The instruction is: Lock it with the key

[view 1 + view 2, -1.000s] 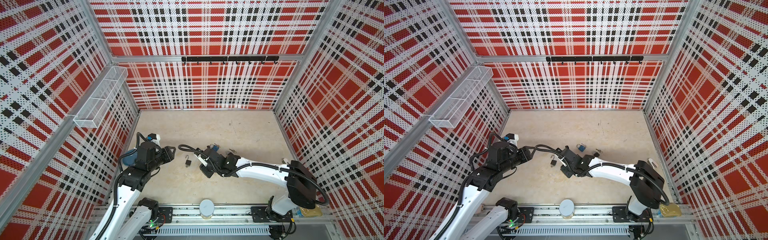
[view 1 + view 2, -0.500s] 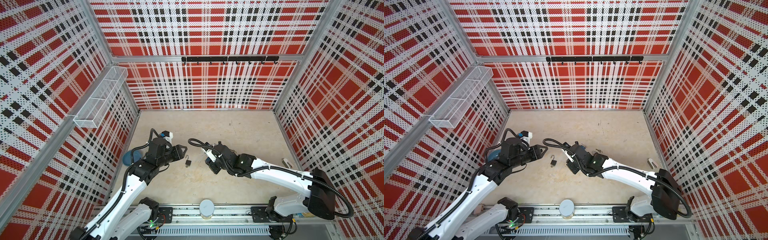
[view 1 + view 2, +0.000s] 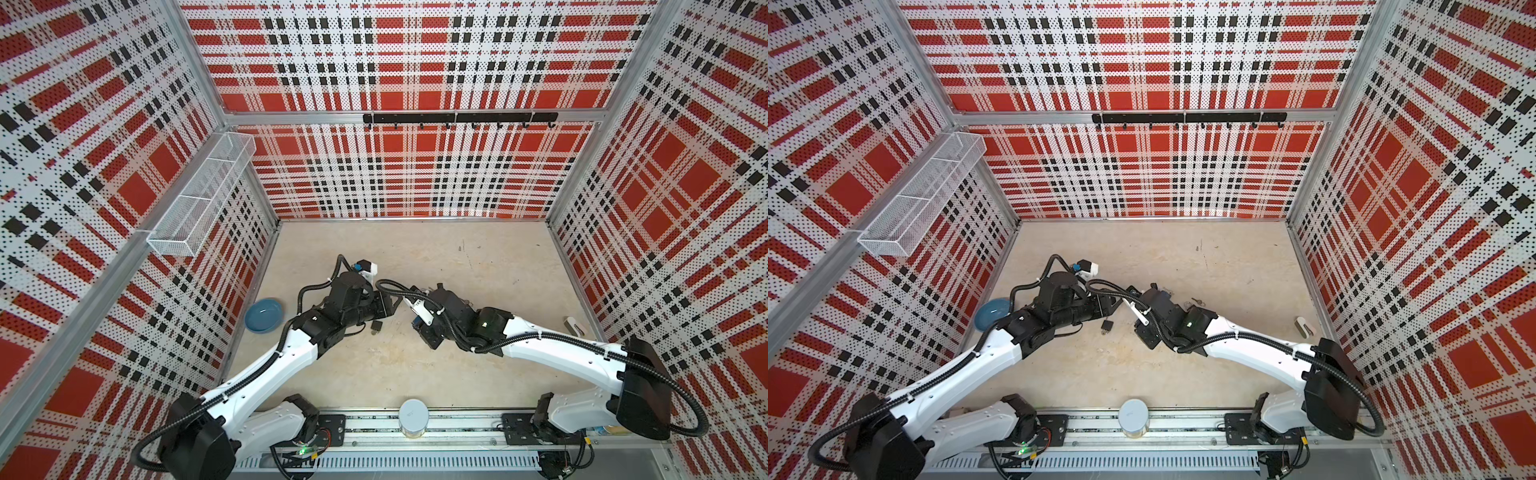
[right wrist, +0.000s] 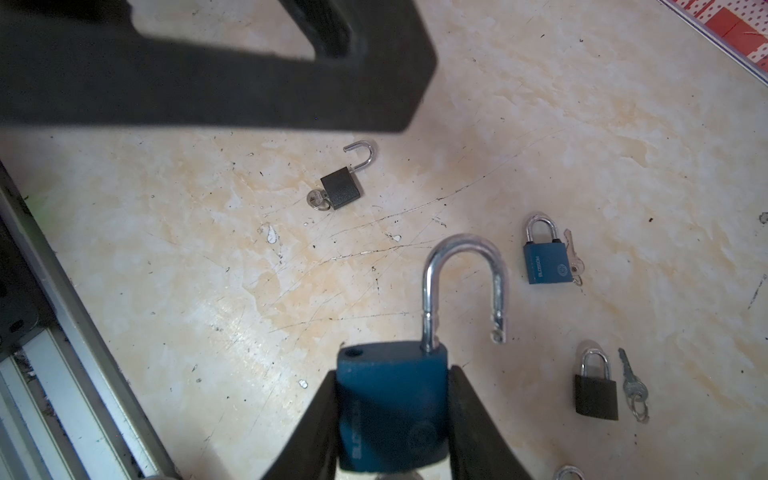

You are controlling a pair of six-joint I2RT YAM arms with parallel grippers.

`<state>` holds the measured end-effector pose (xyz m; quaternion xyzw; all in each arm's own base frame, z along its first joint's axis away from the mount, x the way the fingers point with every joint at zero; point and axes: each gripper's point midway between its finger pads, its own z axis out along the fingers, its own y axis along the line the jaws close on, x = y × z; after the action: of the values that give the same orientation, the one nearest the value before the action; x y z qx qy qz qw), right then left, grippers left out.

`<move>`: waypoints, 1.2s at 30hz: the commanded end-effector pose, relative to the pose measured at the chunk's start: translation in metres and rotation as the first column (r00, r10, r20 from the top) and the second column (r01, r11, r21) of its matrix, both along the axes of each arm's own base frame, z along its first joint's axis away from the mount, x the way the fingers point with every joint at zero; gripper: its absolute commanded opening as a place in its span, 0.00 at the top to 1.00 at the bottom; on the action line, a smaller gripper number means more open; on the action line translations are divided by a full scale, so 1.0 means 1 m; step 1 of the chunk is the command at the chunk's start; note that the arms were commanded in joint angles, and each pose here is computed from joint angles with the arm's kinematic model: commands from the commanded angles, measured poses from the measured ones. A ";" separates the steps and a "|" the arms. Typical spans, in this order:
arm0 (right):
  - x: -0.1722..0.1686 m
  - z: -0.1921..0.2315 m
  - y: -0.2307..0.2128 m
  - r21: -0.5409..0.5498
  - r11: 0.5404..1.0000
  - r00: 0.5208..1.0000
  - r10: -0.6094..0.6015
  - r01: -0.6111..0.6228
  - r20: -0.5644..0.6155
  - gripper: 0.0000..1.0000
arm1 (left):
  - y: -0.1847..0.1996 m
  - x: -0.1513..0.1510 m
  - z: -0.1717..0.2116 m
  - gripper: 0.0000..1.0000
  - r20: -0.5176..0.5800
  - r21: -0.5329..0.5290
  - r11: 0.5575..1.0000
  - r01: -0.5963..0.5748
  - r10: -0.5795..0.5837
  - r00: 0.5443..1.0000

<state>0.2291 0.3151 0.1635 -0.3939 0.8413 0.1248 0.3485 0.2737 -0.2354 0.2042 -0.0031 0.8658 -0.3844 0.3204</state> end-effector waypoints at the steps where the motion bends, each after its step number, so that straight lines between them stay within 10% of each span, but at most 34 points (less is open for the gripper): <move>1: 0.005 0.040 0.013 0.104 0.994 0.998 0.015 -0.022 0.068 0.86 | -0.009 0.002 0.002 0.57 0.017 -0.043 0.999 0.009 -0.008 1.000; 36: 0.007 0.054 0.022 0.137 0.990 0.996 0.032 -0.043 0.084 0.87 | -0.042 0.006 -0.016 0.68 -0.022 -0.107 0.992 0.060 -0.063 0.998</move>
<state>0.2306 0.3245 0.1797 -0.3947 0.8330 0.1435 0.3601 0.2796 -0.2719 0.1851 -0.0020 0.8541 -0.4289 0.2944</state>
